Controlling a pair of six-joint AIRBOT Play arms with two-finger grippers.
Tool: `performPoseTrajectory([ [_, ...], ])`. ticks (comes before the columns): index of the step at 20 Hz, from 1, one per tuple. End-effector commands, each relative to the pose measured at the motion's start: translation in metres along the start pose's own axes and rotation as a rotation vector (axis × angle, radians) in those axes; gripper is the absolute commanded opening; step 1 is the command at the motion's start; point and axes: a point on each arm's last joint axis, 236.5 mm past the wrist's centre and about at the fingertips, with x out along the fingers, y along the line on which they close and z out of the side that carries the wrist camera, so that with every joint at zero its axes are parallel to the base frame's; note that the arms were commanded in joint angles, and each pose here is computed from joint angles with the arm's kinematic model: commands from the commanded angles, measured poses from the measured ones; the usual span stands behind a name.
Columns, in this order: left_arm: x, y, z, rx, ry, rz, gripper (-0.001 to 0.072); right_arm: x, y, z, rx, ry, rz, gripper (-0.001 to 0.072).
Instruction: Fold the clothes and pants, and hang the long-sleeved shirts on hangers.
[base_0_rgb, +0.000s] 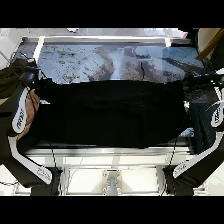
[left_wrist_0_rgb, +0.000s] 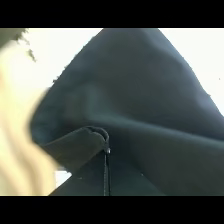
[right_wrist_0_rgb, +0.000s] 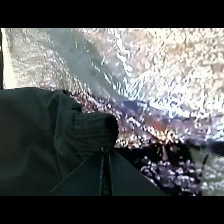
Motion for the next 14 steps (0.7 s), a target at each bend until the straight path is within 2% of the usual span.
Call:
performPoseTrajectory([
  [1,-0.024,0.048,-0.008,-0.012,0.057,0.116,0.0005,-0.004,-0.017,-0.002,0.006,0.008,-0.052,0.0023],
  [7,-0.019,0.08,-0.056,-0.053,0.166,0.157,0.0006,-0.009,-0.033,0.004,0.046,-0.026,-0.082,0.0023],
  [8,-0.015,0.076,-0.063,-0.057,0.187,0.144,0.0043,-0.009,-0.03,0.004,0.049,-0.023,-0.073,0.0027],
  [9,-0.015,0.071,-0.065,-0.065,0.194,0.128,0.0249,-0.008,-0.027,0.002,0.058,-0.014,-0.064,0.0085],
  [10,-0.017,0.066,-0.061,-0.065,0.178,0.115,0.0499,-0.009,-0.022,-0.001,0.063,0.0,-0.046,0.022],
  [11,-0.025,0.063,-0.054,-0.064,0.151,0.105,0.0505,-0.012,-0.017,-0.007,0.066,0.022,-0.029,0.0331],
  [14,-0.086,0.084,-0.02,-0.074,0.009,0.127,0.0503,-0.052,-0.007,-0.022,0.033,0.08,-0.038,0.034],
])
